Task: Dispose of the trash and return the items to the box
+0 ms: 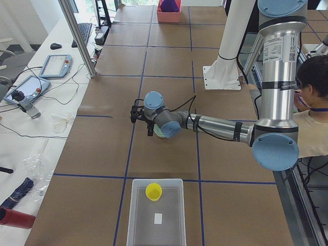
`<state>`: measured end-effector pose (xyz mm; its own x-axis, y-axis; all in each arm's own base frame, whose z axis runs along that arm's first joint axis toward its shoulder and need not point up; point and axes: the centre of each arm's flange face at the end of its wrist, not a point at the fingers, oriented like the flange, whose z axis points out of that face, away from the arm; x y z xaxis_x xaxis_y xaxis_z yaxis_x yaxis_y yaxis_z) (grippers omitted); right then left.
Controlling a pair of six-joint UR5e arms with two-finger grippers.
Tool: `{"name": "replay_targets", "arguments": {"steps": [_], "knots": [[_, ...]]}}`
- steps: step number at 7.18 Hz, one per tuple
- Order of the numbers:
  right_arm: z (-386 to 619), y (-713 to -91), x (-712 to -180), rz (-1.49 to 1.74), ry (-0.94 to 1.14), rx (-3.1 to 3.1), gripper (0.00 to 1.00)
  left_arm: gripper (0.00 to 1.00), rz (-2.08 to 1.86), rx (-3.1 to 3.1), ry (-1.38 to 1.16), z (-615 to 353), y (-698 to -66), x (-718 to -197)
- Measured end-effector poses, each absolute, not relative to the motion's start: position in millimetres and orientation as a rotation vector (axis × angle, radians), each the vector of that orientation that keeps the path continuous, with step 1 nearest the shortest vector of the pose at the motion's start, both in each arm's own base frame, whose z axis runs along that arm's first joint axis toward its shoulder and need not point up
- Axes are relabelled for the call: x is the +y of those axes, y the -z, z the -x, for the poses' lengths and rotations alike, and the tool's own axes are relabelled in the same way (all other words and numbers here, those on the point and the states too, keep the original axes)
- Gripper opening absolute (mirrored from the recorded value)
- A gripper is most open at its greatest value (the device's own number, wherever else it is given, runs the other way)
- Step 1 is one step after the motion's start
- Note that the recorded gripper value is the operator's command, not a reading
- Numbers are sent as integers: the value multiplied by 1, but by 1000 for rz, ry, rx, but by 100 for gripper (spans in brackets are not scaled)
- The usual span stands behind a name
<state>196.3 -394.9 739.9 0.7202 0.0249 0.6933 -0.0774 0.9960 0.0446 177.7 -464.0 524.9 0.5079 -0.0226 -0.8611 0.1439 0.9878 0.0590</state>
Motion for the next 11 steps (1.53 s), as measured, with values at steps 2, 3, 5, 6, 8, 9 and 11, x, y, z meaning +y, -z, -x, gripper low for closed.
{"name": "replay_targets", "arguments": {"steps": [2,3,5,6,8,9,11], "knots": [[-160,-740,-420,-91,-44,-793,100,100,-113,982,120,-215,-532,-451],[-134,-729,-437,-104,-61,-802,100,100,-101,963,124,-230,-536,-443],[-86,-696,-470,-144,-125,-825,100,98,-72,933,121,-242,-552,-428],[-72,-676,-482,-158,-151,-841,100,92,-57,923,114,-246,-559,-422],[-43,-635,-493,-150,-201,-875,100,65,-33,911,94,-256,-569,-414],[-35,-625,-494,-144,-210,-888,100,50,-24,907,86,-260,-572,-411],[-29,-620,-494,-138,-210,-901,100,36,-12,898,80,-264,-579,-409]]}}
